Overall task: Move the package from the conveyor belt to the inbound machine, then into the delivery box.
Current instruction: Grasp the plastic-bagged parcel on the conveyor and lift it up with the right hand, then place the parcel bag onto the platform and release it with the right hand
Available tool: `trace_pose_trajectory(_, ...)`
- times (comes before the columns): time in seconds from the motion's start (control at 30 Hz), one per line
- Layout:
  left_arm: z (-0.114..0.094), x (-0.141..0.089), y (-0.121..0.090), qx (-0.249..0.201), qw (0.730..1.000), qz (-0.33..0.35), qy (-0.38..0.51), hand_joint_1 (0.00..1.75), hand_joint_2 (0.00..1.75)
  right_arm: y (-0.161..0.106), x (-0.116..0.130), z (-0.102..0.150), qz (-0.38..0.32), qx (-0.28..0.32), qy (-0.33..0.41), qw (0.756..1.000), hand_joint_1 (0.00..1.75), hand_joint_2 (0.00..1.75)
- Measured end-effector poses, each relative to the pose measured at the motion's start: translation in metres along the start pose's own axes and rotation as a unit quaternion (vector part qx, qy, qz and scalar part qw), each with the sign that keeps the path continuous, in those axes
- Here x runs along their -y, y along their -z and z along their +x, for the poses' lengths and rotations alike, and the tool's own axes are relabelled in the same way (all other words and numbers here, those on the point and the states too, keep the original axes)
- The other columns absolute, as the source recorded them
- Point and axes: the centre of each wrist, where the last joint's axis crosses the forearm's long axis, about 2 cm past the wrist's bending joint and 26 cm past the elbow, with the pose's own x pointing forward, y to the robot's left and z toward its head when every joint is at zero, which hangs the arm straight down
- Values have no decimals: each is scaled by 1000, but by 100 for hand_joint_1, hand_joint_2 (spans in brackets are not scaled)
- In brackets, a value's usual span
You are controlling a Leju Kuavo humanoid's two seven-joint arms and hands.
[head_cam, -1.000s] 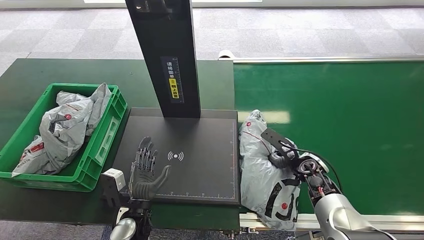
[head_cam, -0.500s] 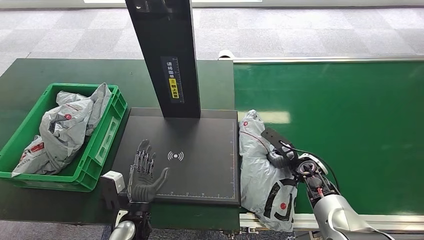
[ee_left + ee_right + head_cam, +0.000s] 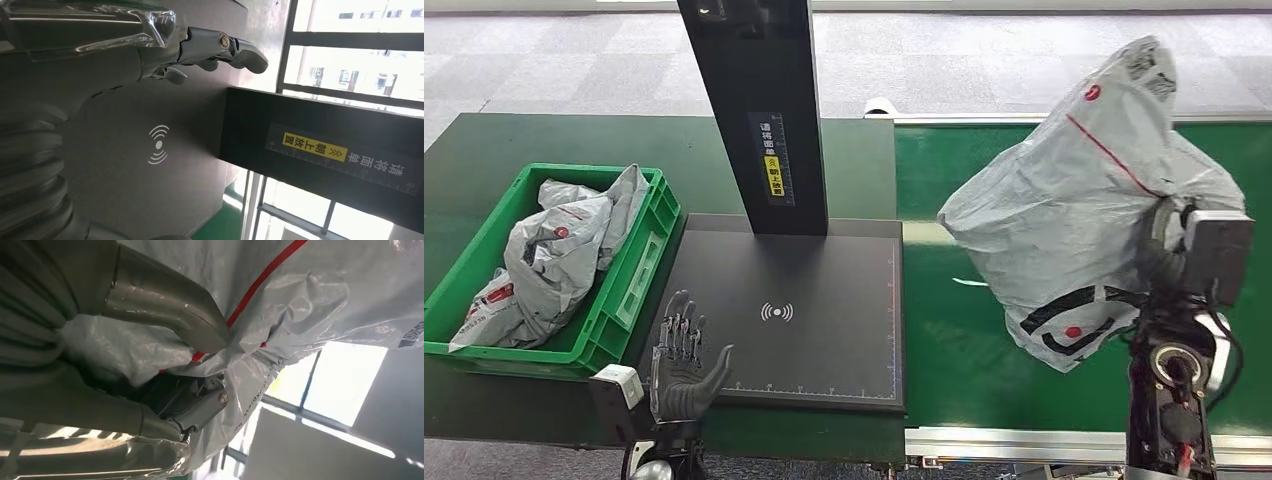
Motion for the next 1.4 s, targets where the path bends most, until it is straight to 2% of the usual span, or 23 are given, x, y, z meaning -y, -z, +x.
trace_pose_trajectory(0.1, 0, -2, 1, 3, 1000, 0, 0, 0, 175, -9, 29, 19, -37, 42, -1, 998, 175, 175)
trace_pose_trajectory(0.2, 1, -2, 2, 5, 1000, -1, 0, 0, 175, -16, 45, 32, -54, 70, -8, 996, 175, 175)
trace_pose_trajectory(0.43, 2, -2, 3, 7, 1000, -1, -1, 0, 175, -23, 59, 45, -69, 101, -9, 992, 175, 175)
trace_pose_trajectory(0.53, 3, -2, 4, 11, 1000, -1, 3, 0, 175, -22, 55, 46, -34, 94, 0, 995, 175, 175)
trace_pose_trajectory(0.67, 7, -7, 11, 27, 999, 9, 15, 0, 175, -14, 14, 36, 90, 46, 25, 995, 175, 175)
trace_pose_trajectory(0.87, 14, -15, 20, 51, 998, 30, 30, 0, 175, -21, -52, 19, 206, -14, 89, 974, 175, 175)
trace_pose_trajectory(1.03, 26, -31, 36, 84, 992, 72, 62, 0, 175, -56, -138, 13, 342, -86, 167, 921, 175, 175)
trace_pose_trajectory(1.17, 37, -49, 50, 113, 984, 108, 87, 0, 175, -93, -198, 24, 419, -115, 208, 876, 175, 175)
trace_pose_trajectory(1.27, 49, -62, 57, 136, 976, 135, 100, 0, 175, -110, -223, 33, 462, -123, 217, 851, 175, 175)
trace_pose_trajectory(1.4, 64, -75, 62, 159, 969, 153, 107, 0, 175, -119, -242, 43, 495, -126, 220, 831, 175, 175)
